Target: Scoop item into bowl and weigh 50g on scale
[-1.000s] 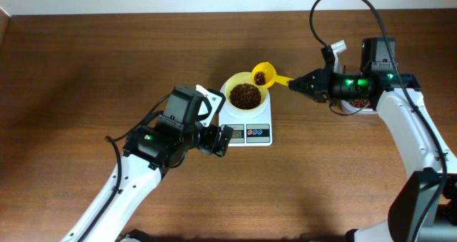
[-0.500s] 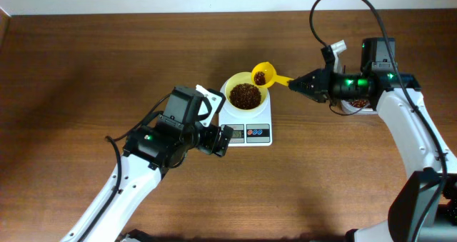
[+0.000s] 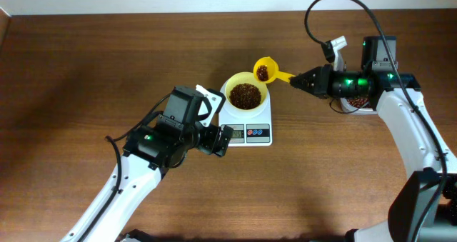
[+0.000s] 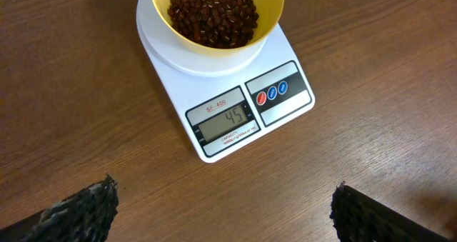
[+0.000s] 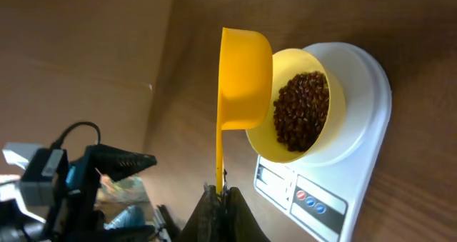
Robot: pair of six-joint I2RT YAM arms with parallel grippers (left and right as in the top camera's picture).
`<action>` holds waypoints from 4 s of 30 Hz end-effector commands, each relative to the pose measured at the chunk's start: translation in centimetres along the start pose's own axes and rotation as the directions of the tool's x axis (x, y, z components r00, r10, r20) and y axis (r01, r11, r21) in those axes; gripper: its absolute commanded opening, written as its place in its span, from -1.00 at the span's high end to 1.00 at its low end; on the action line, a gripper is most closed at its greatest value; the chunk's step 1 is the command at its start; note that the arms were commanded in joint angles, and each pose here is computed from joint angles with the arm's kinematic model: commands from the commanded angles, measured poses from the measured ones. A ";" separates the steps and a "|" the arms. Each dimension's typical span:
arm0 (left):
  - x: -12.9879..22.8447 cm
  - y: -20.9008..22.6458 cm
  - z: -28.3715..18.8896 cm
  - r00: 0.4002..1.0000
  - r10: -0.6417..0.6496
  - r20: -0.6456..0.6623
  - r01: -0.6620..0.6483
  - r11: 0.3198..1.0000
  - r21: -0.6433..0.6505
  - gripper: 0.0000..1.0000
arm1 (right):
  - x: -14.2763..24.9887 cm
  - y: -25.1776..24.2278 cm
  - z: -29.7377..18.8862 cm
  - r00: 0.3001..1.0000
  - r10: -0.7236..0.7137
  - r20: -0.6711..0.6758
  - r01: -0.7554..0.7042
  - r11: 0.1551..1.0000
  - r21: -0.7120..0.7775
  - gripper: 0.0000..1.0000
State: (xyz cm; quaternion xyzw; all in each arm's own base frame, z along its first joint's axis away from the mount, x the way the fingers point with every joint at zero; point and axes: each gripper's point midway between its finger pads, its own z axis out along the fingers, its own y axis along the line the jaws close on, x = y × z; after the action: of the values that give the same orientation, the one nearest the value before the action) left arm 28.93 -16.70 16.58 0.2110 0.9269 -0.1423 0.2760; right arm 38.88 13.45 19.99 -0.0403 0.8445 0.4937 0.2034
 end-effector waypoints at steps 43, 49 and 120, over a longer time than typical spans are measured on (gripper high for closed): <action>0.0 0.0 -0.1 1.000 -0.002 0.003 0.002 1.000 -0.005 -0.98 | 0.5 -1.2 5.8 0.811 -0.561 -0.166 0.585 0.767 0.265 0.92; 0.0 0.0 -0.1 1.000 -0.002 0.004 0.002 1.000 -0.005 -0.98 | 0.7 -0.9 5.9 0.813 -0.559 -0.165 0.583 0.776 0.243 0.92; 0.0 0.0 -0.1 1.000 -0.002 0.003 0.002 1.000 -0.005 -0.98 | 1.3 -0.5 6.7 0.841 -0.513 -0.172 0.541 0.799 0.262 0.92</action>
State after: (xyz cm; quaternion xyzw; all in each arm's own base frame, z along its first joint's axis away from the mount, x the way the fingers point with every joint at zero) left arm 28.93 -16.70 16.58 0.2110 0.9269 -0.1423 0.2760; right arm 39.73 19.02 16.19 -0.2691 0.8739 0.2722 0.2998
